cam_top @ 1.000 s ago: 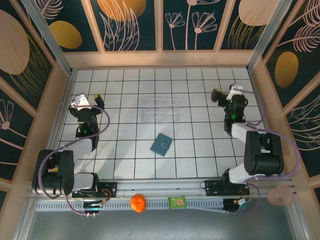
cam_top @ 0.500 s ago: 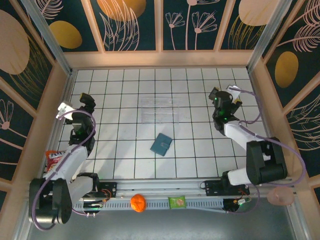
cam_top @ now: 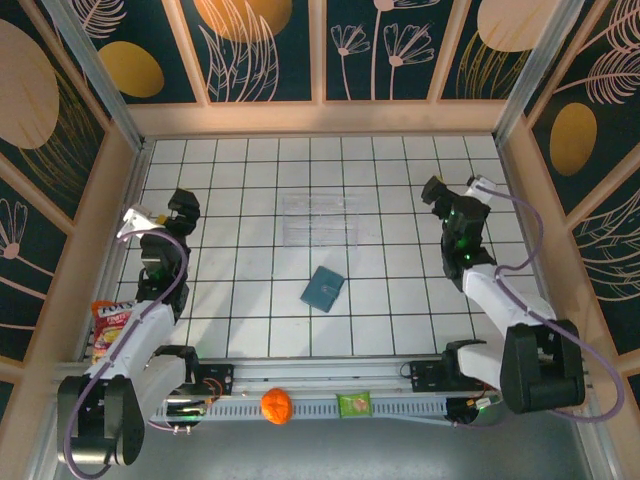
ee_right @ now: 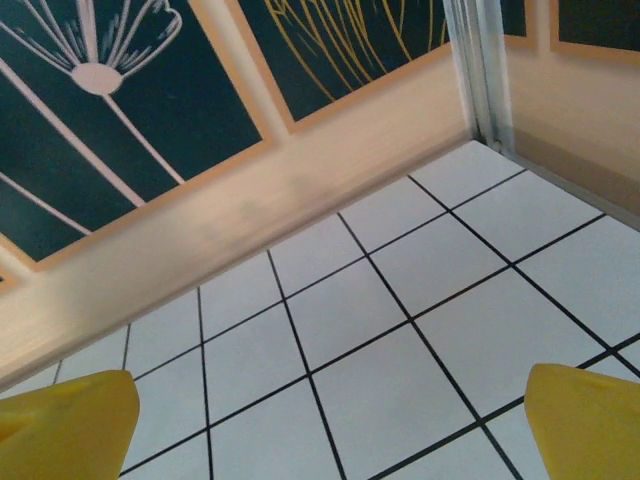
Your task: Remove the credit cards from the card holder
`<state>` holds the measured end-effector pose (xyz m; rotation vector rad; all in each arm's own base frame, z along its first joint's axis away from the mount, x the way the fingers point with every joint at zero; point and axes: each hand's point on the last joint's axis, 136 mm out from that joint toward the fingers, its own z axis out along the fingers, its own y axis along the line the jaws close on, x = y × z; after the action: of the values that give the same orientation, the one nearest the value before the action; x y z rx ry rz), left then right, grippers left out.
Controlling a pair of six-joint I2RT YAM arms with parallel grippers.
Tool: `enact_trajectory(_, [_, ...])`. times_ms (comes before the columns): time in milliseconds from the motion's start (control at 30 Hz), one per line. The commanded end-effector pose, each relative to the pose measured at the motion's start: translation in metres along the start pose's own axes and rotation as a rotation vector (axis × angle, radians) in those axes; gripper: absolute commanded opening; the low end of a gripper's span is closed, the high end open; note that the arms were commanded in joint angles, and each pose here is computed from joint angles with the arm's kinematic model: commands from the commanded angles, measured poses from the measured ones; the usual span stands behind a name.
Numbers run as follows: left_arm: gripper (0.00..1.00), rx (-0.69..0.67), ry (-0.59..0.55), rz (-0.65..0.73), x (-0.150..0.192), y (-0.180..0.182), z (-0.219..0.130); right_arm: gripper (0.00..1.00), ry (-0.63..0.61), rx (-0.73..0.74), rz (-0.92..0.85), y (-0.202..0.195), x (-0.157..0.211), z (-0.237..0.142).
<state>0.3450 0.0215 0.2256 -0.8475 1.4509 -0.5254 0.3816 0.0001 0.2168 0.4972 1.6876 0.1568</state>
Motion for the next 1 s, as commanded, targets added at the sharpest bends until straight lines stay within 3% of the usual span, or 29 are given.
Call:
enact_trajectory(0, [0.99, 0.147, 0.100, 0.002, 0.010, -0.035, 0.000, 0.99, -0.059, -0.107, 0.109, 0.007, -0.022, -0.009])
enact_trajectory(167, [0.99, 0.166, 0.206, 0.024, 0.027, -0.043, -0.004, 0.99, 0.191, -0.249, 0.070, 0.040, 0.014, -0.005])
enact_trajectory(333, [0.94, 0.220, 0.360, 0.049, 0.056, -0.053, -0.013, 0.91, 0.320, -0.431, -0.041, 0.089, 0.067, -0.045])
enact_trajectory(467, [0.97, 0.276, 0.514, 0.090, 0.096, -0.063, -0.026, 0.88, 0.434, -0.539, -0.086, 0.109, 0.103, -0.080])
enact_trajectory(733, [0.83, 0.342, 0.780, 0.159, 0.176, -0.053, -0.064, 0.79, 0.608, -0.734, -0.132, 0.134, 0.159, -0.147])
enact_trajectory(967, [0.66, 0.317, 0.916, 0.190, 0.220, -0.031, -0.081, 0.59, 0.795, -0.697, -0.097, 0.130, 0.209, -0.156])
